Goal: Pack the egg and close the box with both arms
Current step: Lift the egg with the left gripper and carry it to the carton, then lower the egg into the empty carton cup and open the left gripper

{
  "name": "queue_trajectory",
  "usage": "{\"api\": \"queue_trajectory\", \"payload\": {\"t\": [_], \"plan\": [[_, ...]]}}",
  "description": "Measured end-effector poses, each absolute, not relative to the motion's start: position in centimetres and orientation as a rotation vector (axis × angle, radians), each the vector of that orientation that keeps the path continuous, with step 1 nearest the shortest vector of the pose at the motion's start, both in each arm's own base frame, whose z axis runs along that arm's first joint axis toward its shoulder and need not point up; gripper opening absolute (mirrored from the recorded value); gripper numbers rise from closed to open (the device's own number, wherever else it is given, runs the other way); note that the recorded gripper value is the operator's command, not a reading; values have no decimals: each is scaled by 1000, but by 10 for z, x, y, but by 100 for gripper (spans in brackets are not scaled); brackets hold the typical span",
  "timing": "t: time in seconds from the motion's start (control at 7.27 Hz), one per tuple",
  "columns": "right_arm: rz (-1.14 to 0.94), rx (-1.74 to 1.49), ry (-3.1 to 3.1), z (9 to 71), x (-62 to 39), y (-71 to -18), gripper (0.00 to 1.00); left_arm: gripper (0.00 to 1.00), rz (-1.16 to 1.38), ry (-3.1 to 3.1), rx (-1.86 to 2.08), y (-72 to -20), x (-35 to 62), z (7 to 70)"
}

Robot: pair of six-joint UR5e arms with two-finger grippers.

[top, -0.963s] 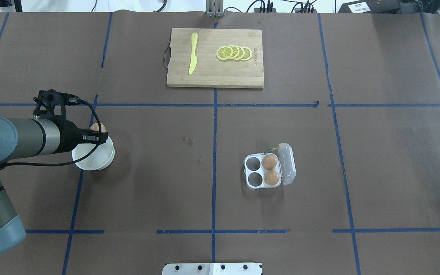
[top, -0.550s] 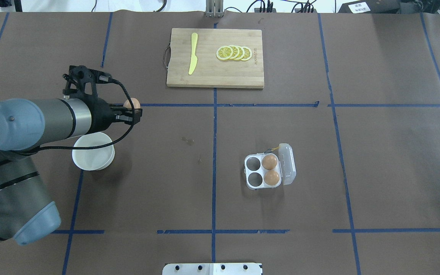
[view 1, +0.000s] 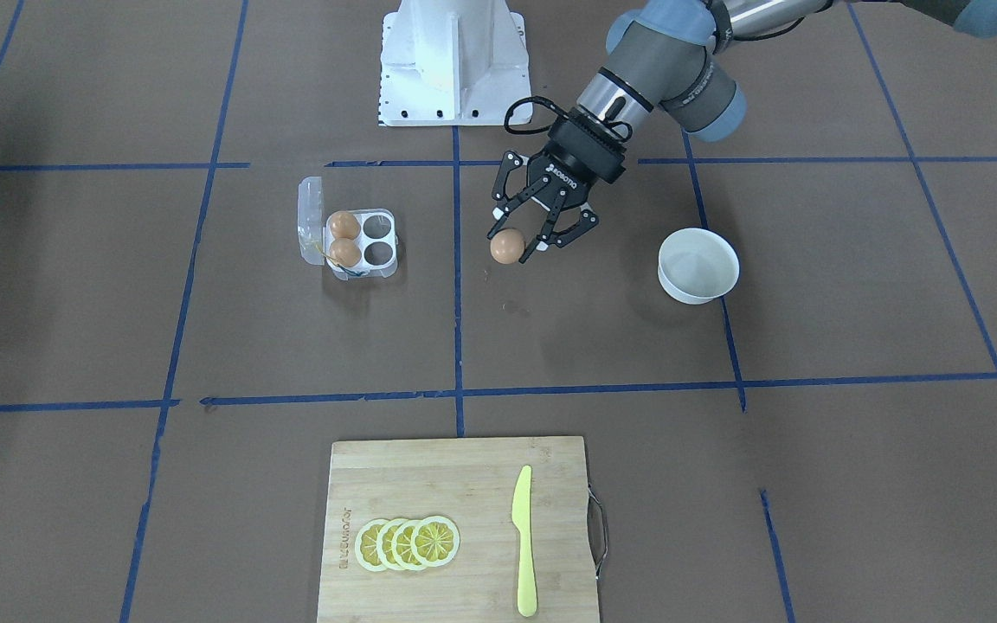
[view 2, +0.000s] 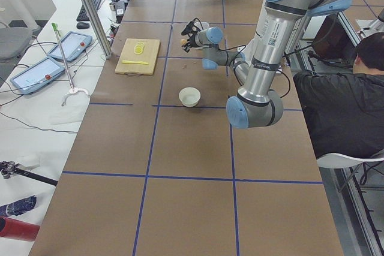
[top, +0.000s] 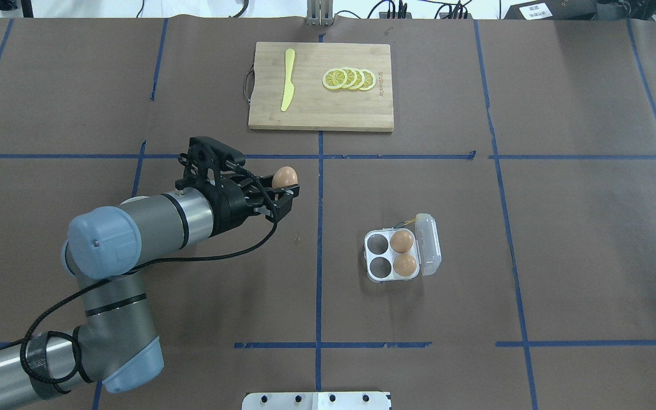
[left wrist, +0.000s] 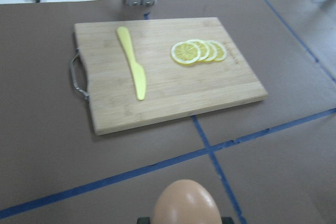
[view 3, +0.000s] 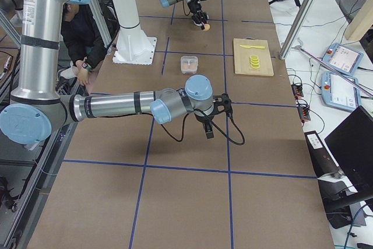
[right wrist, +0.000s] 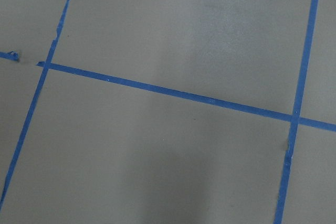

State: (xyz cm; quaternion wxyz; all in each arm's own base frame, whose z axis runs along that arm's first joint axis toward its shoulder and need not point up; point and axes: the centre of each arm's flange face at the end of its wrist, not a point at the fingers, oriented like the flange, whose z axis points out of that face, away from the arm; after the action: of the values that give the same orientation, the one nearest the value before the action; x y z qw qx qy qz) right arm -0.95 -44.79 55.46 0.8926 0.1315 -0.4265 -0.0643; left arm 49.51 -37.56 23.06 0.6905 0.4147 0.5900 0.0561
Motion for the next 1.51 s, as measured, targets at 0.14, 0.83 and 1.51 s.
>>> {"api": "queue_trajectory", "payload": {"t": [0.14, 0.83, 1.51], "plan": [[-132, 272, -883, 555, -9, -447, 100, 0, 166, 1351, 965, -362, 509, 223], [-128, 266, -873, 560, -8, -444, 100, 0, 376, 1294, 1243, -336, 597, 203], [-120, 257, -855, 569, -5, -438, 100, 12, 476, 1272, 1234, -307, 655, 195]]}}
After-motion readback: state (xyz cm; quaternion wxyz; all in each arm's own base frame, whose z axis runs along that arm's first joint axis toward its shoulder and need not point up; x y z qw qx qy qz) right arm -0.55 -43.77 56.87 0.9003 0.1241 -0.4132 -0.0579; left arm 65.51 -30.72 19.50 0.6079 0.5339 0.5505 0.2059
